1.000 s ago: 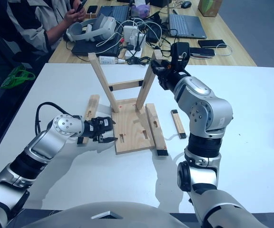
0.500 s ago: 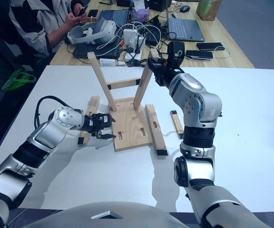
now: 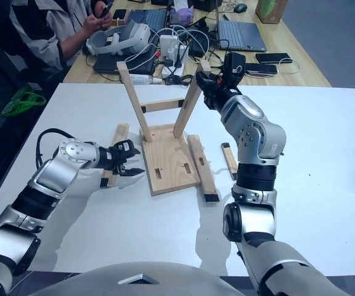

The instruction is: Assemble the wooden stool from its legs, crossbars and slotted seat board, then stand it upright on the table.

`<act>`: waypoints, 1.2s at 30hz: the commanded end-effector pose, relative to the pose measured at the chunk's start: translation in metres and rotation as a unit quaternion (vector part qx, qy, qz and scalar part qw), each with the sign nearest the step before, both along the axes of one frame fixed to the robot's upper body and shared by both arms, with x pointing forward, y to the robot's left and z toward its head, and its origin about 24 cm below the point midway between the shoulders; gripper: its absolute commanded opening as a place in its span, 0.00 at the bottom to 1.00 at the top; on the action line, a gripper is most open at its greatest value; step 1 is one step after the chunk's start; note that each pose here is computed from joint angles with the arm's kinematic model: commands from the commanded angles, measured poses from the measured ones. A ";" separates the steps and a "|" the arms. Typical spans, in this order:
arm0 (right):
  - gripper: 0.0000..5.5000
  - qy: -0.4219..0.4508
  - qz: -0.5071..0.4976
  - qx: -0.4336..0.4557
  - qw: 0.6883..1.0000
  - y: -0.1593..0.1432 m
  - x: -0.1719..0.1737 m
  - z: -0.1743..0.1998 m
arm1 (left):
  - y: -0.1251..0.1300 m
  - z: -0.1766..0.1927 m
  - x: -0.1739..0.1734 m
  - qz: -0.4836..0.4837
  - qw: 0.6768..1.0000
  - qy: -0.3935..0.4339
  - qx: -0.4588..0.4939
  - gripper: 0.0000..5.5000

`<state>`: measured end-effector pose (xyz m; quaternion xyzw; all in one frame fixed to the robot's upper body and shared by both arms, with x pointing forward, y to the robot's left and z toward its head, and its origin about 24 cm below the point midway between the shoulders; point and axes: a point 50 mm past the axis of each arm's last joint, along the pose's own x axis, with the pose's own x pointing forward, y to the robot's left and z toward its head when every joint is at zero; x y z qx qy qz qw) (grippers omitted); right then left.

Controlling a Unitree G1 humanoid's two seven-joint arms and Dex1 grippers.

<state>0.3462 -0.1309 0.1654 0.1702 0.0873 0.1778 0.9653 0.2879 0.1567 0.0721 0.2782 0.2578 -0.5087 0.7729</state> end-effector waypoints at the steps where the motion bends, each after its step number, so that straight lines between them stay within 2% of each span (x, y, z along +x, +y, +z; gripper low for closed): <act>1: 0.20 0.054 0.011 -0.024 0.998 0.007 -0.005 -0.025 | -0.010 0.006 0.004 0.002 1.000 0.000 -0.027 0.62; 7: 0.20 0.040 0.022 -0.045 0.998 0.020 -0.008 -0.023 | -0.030 0.010 0.004 0.005 0.998 0.000 -0.067 0.62; 12: 0.20 0.029 0.025 -0.059 0.997 0.028 -0.011 -0.023 | -0.038 -0.002 -0.006 -0.007 0.999 0.018 -0.048 0.62; 16: 0.20 0.025 0.018 -0.060 0.998 0.028 -0.009 -0.021 | -0.032 -0.014 -0.011 -0.018 1.000 0.021 0.002 0.62; 25: 0.20 0.012 0.007 -0.064 0.998 0.029 -0.009 -0.018 | -0.028 -0.024 -0.015 -0.025 0.998 0.022 0.050 0.62; 36: 0.20 0.054 -0.051 -0.020 0.997 0.007 0.005 -0.038 | -0.013 -0.036 -0.019 -0.025 0.994 0.026 0.105 0.62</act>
